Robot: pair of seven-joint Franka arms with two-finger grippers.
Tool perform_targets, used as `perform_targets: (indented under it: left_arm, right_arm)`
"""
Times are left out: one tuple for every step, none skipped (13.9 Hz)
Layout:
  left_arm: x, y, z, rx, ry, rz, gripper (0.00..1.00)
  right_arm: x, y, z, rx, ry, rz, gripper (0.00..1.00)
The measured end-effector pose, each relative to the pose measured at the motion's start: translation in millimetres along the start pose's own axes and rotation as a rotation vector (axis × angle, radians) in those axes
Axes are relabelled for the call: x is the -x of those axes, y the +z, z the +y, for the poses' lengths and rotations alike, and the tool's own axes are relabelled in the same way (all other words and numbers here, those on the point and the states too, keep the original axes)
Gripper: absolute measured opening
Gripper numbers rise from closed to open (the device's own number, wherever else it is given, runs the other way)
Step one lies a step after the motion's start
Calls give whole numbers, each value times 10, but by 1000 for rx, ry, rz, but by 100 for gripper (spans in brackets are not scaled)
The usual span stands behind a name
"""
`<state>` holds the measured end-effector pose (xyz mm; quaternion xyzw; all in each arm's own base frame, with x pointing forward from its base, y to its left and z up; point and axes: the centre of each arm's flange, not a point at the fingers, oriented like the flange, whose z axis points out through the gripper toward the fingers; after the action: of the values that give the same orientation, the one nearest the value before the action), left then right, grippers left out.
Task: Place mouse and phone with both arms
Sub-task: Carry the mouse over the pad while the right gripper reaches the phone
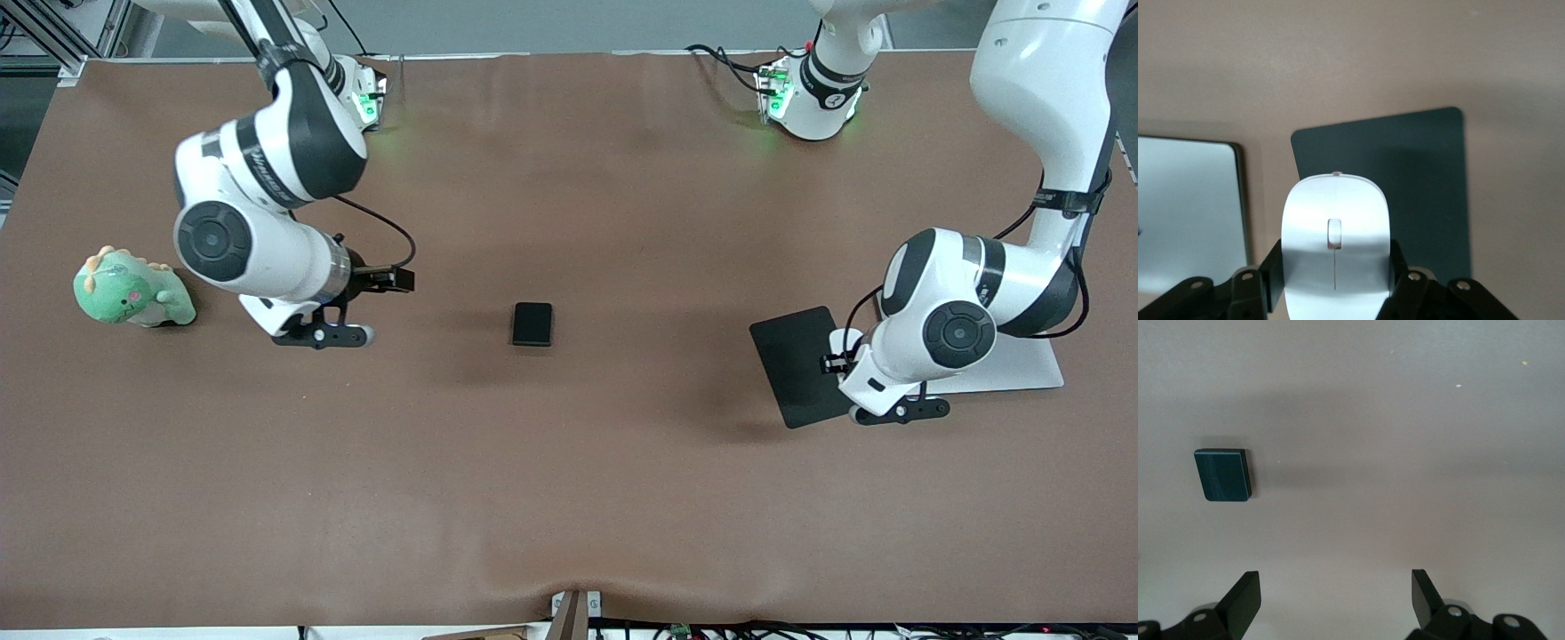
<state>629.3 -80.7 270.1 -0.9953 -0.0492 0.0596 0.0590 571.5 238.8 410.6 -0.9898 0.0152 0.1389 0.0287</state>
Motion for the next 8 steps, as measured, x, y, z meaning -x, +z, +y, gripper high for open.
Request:
perform_targets:
  left_arm:
    - [43,183,-81,18,-5,14,62]
    - [100,343,-122,34,-3,26,62]
    - [162,464,-111,48,5,36,62]
    - [222,557,-71,61,13,47,62]
    - [270,626,-25,73,22,58,62]
    - [310,683,13,80,33,69,62]
    - [340,735,36,77,48,76,62]
    - [356,770,46,69,65,82,62]
  right_arm:
    - [-37,79,-53,0,-4,5,100]
    - [-70,153,-101,-5,-6,8,100]
    - [-95,219,-154,-12,-8,10,100]
    - [-121,291,-199,-14,-11,11,100]
    - [-145,365,-254,-15,-16,15,100]
    - [-166,447,-324,-17,-15,21,100]
    - [-181,532,-403,-16,-5,28,100]
    - [-191,624,-494,-15,4,35,100]
